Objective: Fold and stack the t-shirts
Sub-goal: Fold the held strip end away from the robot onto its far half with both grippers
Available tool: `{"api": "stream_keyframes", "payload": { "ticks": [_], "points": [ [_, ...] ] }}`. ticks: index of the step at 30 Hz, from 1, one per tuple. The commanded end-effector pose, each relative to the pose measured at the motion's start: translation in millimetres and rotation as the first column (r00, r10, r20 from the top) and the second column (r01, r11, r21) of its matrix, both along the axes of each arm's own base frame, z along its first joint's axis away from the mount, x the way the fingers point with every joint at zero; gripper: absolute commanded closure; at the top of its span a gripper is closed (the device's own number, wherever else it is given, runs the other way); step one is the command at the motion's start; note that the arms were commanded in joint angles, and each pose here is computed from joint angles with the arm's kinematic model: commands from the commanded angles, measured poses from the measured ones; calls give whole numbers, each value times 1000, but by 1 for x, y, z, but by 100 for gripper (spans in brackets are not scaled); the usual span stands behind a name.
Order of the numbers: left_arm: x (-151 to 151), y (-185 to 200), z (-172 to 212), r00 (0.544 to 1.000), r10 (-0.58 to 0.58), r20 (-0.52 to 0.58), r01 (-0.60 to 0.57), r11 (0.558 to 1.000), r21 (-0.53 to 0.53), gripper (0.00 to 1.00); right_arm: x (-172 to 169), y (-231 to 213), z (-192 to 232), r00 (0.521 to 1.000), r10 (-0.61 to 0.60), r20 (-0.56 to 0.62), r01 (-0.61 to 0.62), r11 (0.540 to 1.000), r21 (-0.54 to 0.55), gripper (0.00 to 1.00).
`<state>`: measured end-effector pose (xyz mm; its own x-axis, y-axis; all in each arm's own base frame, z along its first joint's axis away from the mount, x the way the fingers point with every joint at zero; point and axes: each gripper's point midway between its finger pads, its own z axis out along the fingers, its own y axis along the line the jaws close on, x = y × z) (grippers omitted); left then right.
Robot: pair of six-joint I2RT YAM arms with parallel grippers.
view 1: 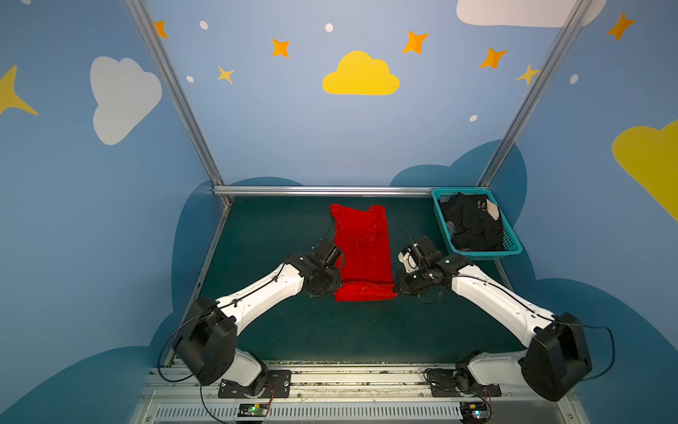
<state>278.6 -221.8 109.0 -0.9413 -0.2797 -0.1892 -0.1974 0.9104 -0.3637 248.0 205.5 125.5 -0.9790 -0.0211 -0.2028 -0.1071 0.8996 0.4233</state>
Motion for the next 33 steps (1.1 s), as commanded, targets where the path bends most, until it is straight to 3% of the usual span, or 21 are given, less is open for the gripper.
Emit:
{"api": "stream_keyframes", "payload": {
  "ticks": [1,7,13,26,33],
  "points": [
    [24,8,-2,996,-85,7,84,994,66,95,22,3,3,999,52,8,-52,999,-6,100],
    [82,8,7,994,-92,49,89,994,61,95,72,7,-4,999,47,-3,-47,999,8,100],
    [124,10,-6,995,-101,24,100,994,41,95,114,8,-18,999,40,-29,-39,998,41,100],
    [173,-6,-34,992,-129,-7,128,987,-95,95,164,5,-46,996,28,-81,-22,997,78,100],
    [187,-9,-42,992,-126,-11,125,987,-103,95,178,1,-50,997,7,-79,0,996,93,100]
  ]
}}
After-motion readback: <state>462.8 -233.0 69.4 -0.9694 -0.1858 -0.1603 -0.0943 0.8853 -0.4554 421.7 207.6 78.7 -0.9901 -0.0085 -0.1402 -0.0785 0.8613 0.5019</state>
